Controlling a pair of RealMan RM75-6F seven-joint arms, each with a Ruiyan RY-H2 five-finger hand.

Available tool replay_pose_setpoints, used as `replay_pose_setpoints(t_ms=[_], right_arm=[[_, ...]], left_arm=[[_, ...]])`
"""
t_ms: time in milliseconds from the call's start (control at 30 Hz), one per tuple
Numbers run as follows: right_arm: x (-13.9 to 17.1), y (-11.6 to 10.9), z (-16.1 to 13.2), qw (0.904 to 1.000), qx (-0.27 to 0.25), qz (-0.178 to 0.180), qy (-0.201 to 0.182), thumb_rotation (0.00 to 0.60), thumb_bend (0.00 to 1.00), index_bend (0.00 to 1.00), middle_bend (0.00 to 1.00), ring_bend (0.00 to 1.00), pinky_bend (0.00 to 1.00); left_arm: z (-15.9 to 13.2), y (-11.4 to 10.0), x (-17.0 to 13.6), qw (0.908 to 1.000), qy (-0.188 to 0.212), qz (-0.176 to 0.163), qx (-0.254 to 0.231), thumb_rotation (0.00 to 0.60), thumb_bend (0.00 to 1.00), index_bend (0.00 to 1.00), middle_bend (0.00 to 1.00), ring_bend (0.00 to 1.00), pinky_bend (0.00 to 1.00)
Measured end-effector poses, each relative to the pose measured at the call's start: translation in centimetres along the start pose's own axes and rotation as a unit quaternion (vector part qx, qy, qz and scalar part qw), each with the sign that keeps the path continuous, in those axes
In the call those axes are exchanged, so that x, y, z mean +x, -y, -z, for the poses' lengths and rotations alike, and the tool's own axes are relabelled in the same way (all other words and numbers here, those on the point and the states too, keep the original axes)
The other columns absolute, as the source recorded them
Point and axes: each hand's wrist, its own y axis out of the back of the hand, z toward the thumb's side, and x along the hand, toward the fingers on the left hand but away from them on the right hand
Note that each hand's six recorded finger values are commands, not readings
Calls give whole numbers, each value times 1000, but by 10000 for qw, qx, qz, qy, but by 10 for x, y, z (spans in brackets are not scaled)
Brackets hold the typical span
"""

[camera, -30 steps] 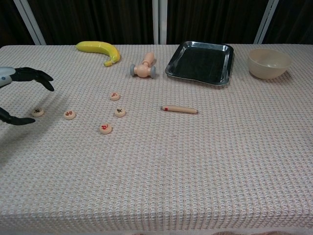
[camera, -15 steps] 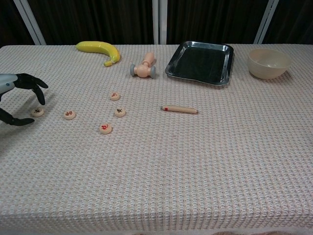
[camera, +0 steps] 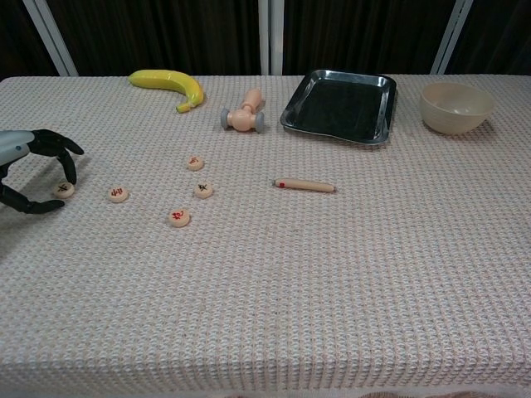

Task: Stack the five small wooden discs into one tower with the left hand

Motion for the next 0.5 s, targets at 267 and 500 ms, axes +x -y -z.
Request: replay_pose_setpoints(t_ms=[267, 500], right_arm=[[-1, 2, 0, 10000, 30, -36, 24, 600, 115, 0, 0, 0, 0], [-1, 2, 1, 10000, 39, -34, 39, 600, 111, 0, 0, 0, 0]], left_arm=[[3, -1, 1, 10000, -26, -31, -44, 600, 269, 516, 158, 0, 0], [-5, -7, 1, 9997, 98, -171, -118, 600, 271, 524, 167, 0, 0]])
